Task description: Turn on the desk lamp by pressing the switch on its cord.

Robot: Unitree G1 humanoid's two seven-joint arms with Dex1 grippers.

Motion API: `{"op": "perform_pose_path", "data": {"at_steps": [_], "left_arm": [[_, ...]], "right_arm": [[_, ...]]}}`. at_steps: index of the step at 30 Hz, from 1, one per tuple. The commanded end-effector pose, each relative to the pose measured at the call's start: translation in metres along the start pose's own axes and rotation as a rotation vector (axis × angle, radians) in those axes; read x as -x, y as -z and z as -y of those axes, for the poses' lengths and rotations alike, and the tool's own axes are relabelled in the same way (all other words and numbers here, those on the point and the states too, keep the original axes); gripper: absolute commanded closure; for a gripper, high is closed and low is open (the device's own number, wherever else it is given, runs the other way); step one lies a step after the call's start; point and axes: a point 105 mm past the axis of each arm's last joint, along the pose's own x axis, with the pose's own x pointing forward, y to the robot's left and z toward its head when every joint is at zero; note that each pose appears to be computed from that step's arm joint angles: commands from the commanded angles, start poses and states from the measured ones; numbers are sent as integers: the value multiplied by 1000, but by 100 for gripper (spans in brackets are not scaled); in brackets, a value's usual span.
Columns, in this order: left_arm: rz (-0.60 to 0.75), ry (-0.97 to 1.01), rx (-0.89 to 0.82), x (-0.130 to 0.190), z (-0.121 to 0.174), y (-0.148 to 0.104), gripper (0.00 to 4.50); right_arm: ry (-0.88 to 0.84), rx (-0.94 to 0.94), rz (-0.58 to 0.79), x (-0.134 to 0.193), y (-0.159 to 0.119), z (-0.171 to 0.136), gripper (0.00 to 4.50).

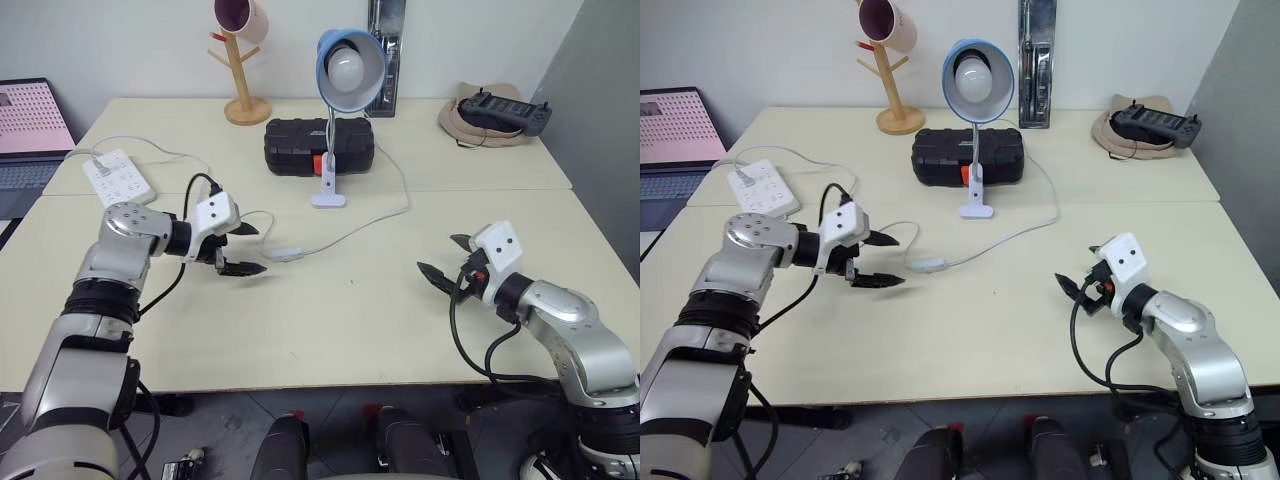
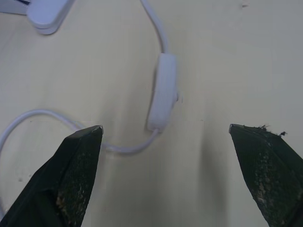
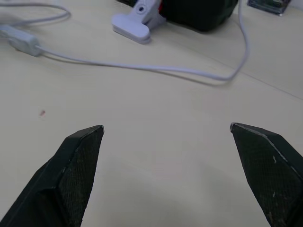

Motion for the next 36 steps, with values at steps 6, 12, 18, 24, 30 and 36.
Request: {"op": "perform_pose_path", "data": {"at_steps": [6,12,18,24,30,36], "left_arm": [[-69,50,-102,-19,-12,-9,3],[-113,55,-118,-27,-14,-8,3],[-151,31,-118,-26,-18,-3,3],[-139,30,-114,-29,-18,-6,96],[-141,39,-115,-29,-17,-6,226],[-140,47,-116,-31,-16,-6,352]], "right_arm": [[-216,-83,70,14,-25,-48,0],[-293,-100,44,22,-25,-63,0],[-273,-91,28,25,-21,-61,0],[-245,-81,16,25,-15,-57,0],[-240,-79,20,26,-14,-57,0],[-204,-61,24,25,-13,-51,0]]}}
